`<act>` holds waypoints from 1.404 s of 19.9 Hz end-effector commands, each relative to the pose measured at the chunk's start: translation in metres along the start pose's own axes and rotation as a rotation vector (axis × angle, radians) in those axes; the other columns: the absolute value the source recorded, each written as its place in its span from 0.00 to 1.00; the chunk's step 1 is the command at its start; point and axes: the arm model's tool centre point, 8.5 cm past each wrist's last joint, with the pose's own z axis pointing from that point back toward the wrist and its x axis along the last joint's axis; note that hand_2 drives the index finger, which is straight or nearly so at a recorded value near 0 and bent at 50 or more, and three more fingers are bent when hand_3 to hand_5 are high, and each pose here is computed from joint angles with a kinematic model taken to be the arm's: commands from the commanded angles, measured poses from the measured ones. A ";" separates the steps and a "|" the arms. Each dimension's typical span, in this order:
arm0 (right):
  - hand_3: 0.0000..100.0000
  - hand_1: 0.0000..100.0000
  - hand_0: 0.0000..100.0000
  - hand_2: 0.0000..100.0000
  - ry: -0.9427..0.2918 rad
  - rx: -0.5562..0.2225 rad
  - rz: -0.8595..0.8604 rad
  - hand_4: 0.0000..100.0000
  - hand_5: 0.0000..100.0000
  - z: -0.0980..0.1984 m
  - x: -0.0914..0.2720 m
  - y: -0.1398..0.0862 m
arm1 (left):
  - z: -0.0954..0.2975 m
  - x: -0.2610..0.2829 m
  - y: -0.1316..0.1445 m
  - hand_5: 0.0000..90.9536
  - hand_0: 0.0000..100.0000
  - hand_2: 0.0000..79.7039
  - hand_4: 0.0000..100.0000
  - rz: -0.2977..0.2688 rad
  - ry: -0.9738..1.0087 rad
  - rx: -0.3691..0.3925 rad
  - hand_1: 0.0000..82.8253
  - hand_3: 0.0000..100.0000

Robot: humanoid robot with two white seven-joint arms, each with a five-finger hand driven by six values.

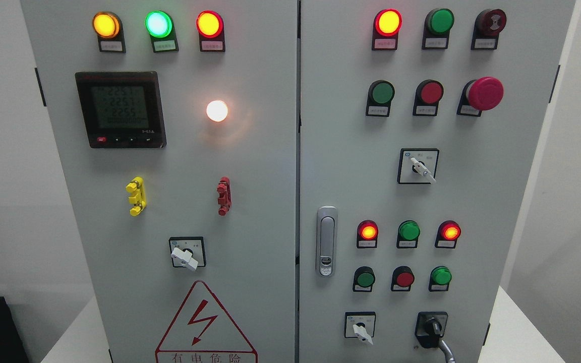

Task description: Trip black knob to open circuit

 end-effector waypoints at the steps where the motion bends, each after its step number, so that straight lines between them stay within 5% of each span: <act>1: 1.00 1.00 0.95 0.00 -0.048 0.035 -0.015 0.97 0.84 -0.004 0.013 0.012 | 0.000 0.000 0.000 0.00 0.12 0.00 0.00 0.003 0.002 0.000 0.47 0.00; 28: 1.00 1.00 0.95 0.00 -0.081 0.074 -0.017 0.97 0.83 -0.002 0.025 0.028 | 0.000 0.001 -0.001 0.00 0.12 0.00 0.00 0.003 0.000 0.000 0.47 0.00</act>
